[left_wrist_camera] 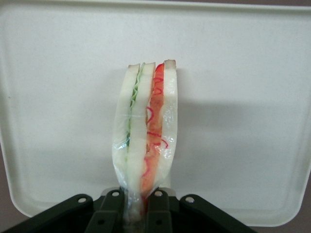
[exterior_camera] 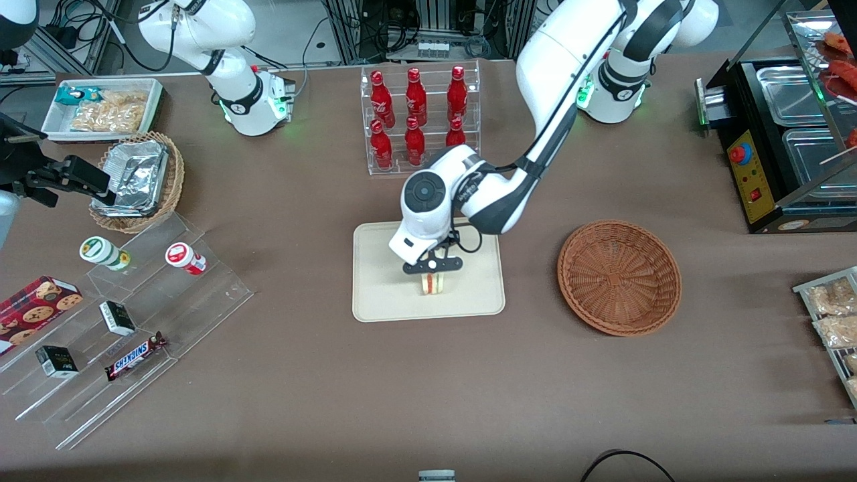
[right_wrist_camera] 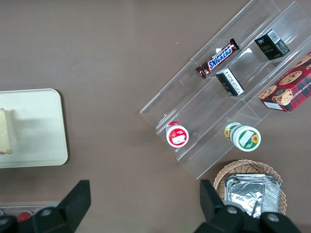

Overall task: Place sandwich from basket to tray
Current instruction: 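Lower the sandwich onto the tray and open the left gripper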

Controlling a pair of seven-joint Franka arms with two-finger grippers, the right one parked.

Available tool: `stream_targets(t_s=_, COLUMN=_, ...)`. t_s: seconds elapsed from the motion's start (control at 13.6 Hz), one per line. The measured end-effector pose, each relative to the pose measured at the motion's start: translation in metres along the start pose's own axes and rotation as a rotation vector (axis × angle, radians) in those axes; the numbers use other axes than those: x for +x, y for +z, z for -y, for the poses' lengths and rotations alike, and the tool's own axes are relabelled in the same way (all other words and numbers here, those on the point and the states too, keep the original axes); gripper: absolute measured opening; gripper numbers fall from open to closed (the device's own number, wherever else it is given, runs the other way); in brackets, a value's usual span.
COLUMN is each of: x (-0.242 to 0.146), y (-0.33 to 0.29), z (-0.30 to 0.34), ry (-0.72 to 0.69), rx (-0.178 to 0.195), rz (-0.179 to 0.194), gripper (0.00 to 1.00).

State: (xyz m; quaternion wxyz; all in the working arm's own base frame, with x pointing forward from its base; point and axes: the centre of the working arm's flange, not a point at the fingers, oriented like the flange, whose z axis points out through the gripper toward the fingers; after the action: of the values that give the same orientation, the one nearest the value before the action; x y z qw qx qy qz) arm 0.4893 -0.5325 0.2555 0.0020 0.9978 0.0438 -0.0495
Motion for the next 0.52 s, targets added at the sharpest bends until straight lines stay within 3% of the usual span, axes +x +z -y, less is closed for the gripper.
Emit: stream_targets(t_s=0.52, x=0.001, y=0.026, z=-0.008, ry=-0.012, rx=-0.027, rz=-0.019, gripper=0.15)
